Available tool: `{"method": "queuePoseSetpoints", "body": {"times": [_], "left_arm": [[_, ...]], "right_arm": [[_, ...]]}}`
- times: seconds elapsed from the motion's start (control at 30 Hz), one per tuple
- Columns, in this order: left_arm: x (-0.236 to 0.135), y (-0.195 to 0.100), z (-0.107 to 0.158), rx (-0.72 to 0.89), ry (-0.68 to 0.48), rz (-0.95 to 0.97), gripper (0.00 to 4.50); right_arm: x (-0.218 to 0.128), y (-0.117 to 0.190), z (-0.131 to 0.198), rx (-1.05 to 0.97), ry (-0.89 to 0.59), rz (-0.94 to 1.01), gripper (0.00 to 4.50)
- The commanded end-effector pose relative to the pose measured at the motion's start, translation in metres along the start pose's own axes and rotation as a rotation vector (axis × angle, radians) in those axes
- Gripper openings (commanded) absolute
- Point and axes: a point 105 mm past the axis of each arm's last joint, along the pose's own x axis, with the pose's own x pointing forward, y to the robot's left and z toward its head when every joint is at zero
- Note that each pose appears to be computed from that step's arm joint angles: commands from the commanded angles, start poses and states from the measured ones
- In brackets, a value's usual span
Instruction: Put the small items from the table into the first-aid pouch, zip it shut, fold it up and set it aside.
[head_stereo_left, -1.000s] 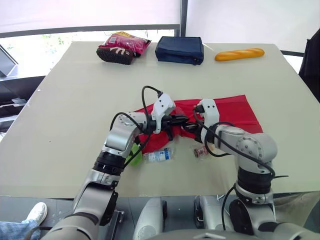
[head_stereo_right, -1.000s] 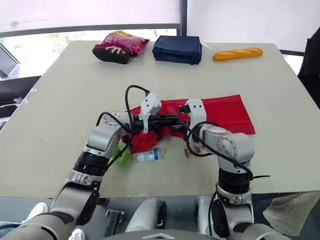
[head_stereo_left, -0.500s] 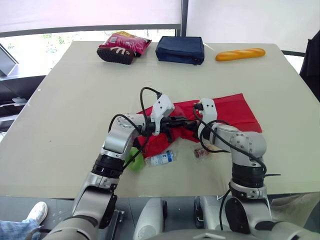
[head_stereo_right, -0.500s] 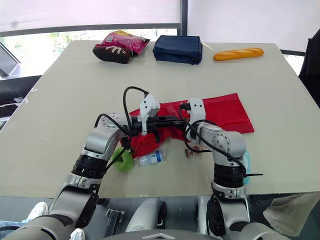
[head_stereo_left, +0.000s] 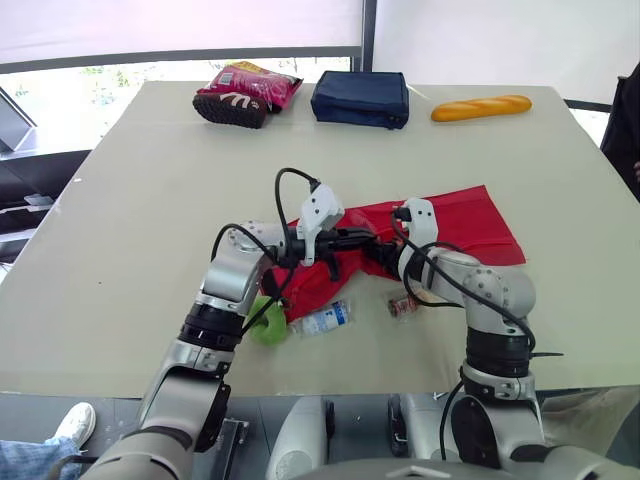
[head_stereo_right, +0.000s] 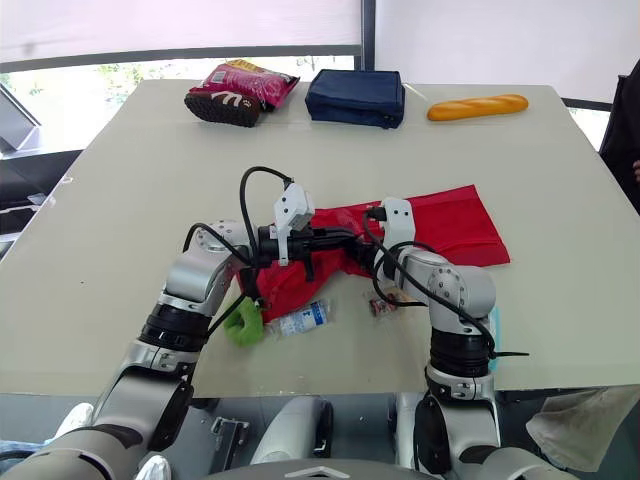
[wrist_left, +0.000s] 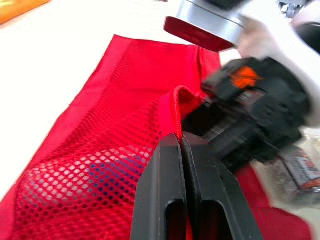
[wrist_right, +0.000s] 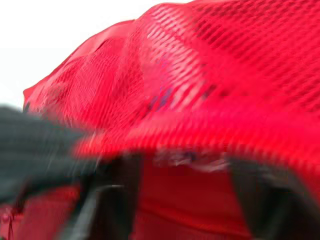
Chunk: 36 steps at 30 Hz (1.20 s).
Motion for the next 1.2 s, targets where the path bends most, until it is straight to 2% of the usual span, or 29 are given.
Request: {"method": "queuePoseSetpoints", "body": {"times": [0.03,0.2,0.43,0.53,0.7,0.73,0.8,0.87,0.97,1.2], "left_arm": [[0.003,0.004,-0.004,0.013,0.016,0.006,0.00],[0.001,0.011,-0.005,0.020,0.024,0.017,0.00],[-0.002,0.016,-0.007,0.026,0.030,0.027,0.00],[-0.007,0.019,-0.009,0.033,0.039,0.034,0.00],[-0.015,0.025,-0.014,0.048,0.062,0.036,0.00],[-0.016,0.025,-0.015,0.050,0.066,0.035,0.00],[-0.018,0.026,-0.015,0.054,0.070,0.035,0.00],[-0.022,0.029,-0.016,0.066,0.084,0.035,0.00],[-0.027,0.031,-0.017,0.071,0.092,0.036,0.00],[-0.034,0.035,-0.021,0.081,0.120,0.021,0.00]], "right_arm": [[-0.012,0.026,0.006,-0.118,-0.033,0.136,2.48],[-0.027,0.023,0.002,-0.243,-0.030,0.179,2.48],[-0.068,0.028,0.017,-0.495,-0.196,0.314,2.48],[-0.103,0.023,0.017,-0.664,-0.259,0.380,2.48],[-0.150,0.003,0.015,-0.783,-0.266,0.437,2.48],[-0.155,-0.001,0.016,-0.799,-0.263,0.438,2.98],[-0.168,-0.013,0.015,-0.795,-0.236,0.441,3.37],[-0.193,-0.032,0.022,-0.789,-0.234,0.414,4.38],[-0.220,-0.047,0.025,-0.812,-0.200,0.380,4.45],[-0.268,-0.055,0.025,-0.827,-0.103,0.362,4.45]]}}
